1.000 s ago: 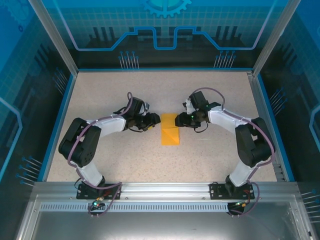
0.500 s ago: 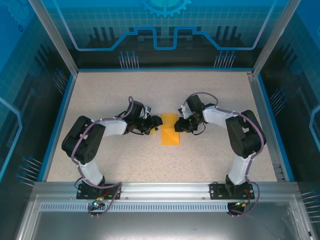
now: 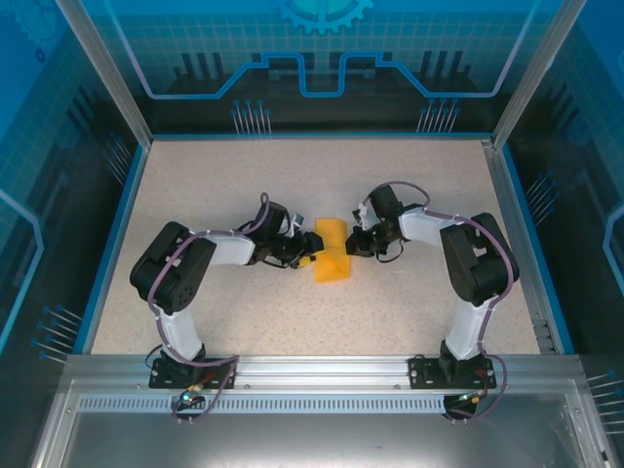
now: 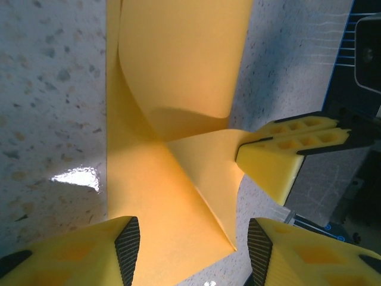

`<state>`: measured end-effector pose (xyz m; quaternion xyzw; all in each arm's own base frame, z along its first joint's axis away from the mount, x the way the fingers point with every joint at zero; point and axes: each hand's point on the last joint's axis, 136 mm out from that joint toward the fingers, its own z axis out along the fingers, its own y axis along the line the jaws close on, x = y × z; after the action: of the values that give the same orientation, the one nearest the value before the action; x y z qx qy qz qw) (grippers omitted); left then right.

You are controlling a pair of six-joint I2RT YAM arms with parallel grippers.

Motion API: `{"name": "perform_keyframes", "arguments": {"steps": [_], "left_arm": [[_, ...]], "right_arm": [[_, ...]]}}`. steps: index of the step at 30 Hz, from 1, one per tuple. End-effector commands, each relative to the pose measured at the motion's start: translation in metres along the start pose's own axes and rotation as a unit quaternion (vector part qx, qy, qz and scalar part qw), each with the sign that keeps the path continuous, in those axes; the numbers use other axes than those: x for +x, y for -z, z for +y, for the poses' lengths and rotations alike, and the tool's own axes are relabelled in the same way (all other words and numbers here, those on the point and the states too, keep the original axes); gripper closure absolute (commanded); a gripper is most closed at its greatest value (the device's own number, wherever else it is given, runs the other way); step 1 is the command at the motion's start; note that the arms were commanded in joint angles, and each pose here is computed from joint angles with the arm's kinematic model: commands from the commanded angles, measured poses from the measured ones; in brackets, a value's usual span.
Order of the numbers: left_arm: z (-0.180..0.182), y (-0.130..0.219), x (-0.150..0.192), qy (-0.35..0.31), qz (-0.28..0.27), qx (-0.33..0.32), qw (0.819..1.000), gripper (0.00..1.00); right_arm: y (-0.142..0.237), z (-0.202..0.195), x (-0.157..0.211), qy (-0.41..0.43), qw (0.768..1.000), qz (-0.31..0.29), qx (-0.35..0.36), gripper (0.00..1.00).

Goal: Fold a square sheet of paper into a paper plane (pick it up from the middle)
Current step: Turn over the paper at the center of the table.

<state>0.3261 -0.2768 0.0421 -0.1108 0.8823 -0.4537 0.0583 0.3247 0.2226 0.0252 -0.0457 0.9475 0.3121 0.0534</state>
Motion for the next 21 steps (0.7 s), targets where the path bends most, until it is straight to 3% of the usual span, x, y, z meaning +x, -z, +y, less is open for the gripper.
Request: {"name": "perform_keyframes", "arguments": {"steps": [1, 21], "left_arm": [[-0.007, -0.008, 0.005, -0.002, 0.019, 0.015, 1.0, 0.47], [-0.016, -0.025, -0.007, -0.004, 0.017, 0.008, 1.0, 0.67]], "right_arm": [[0.005, 0.003, -0.003, -0.007, 1.0, -0.009, -0.016, 0.93], [0.006, -0.002, 0.002, -0.013, 1.0, -0.01, -0.015, 0.91]]}}
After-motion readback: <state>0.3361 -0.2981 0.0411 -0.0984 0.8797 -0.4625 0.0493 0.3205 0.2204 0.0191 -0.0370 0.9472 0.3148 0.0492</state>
